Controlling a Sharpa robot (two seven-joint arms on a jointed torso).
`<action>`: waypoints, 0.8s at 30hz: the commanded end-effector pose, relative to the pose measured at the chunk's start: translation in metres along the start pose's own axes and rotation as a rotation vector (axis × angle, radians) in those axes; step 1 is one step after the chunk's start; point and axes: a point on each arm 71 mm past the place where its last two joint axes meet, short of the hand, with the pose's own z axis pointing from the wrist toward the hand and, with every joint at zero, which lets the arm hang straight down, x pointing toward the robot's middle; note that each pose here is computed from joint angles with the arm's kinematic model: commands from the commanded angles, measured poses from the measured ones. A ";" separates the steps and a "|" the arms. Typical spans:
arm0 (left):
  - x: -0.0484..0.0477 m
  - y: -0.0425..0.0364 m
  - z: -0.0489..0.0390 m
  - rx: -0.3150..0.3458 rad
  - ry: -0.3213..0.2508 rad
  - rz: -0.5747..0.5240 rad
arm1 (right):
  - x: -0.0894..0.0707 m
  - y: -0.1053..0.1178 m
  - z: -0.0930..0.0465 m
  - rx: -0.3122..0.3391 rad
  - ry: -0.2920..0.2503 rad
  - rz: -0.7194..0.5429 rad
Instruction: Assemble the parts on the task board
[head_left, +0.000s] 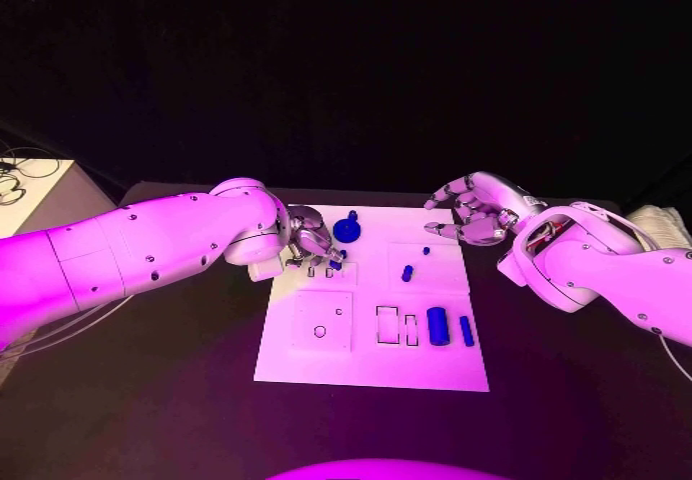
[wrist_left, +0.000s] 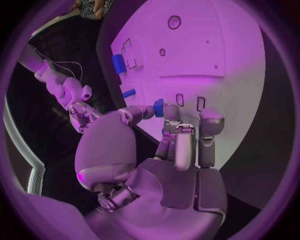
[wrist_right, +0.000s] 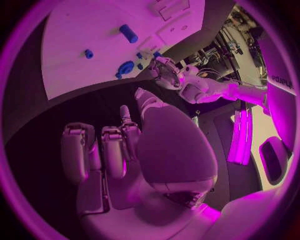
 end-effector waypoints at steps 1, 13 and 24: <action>-0.0011 -0.0017 -0.0018 0.008 -0.042 -0.005 | 0.000 -0.001 0.000 0.001 0.007 -0.008; 0.0036 -0.0033 -0.0032 0.006 -0.117 0.079 | 0.001 -0.002 -0.001 0.001 0.004 -0.008; 0.0086 0.0002 -0.0001 -0.018 -0.154 0.146 | 0.000 -0.002 -0.001 0.001 0.000 -0.008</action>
